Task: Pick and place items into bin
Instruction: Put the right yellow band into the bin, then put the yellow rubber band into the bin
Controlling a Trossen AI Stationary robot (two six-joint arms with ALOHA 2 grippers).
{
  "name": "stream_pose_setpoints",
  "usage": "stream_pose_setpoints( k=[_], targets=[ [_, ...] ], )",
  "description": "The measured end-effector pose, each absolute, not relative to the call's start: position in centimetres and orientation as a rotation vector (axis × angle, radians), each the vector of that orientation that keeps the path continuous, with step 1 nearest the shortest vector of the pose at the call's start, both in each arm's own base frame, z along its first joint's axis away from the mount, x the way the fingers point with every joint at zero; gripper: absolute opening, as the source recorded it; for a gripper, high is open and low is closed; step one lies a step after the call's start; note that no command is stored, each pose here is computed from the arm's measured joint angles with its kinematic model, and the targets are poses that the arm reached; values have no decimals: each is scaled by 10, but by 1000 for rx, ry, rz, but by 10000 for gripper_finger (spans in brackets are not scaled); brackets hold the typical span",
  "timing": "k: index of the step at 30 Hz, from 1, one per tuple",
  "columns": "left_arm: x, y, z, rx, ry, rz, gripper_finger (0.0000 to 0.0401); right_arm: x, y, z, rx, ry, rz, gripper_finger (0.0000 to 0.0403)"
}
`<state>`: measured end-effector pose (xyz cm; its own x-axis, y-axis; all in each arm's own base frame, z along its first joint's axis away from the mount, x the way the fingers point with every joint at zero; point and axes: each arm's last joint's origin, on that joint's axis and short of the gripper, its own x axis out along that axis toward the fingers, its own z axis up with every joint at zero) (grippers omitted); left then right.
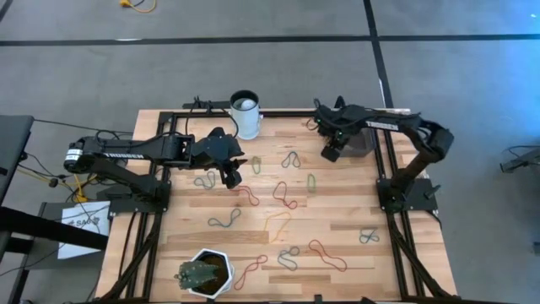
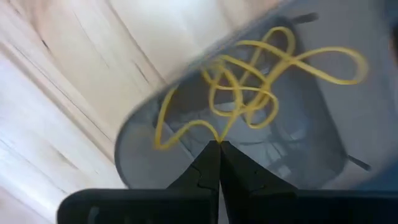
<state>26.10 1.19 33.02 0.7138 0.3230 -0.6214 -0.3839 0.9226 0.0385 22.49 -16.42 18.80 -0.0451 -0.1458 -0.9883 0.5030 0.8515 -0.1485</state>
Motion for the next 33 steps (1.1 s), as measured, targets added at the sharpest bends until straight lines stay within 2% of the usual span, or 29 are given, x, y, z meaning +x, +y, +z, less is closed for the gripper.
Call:
stream_pose_setpoints(
  k=[5, 12, 18, 27, 33],
  targets=[
    [261, 12, 330, -90, 671, 390, 103, 233, -167, 168, 288, 1591, -527, 13],
    [261, 12, 330, -82, 673, 387, 103, 239, -165, 151, 239, 1672, -455, 59],
    [261, 12, 330, -77, 673, 386, 103, 251, -165, 161, 168, 1665, -464, 76],
    [261, 12, 330, -77, 673, 386, 103, 255, -166, 221, 189, 1655, -489, 77],
    [260, 12, 330, -73, 683, 385, 103, 240, -153, 296, 152, 1340, -569, 76]
  ],
)
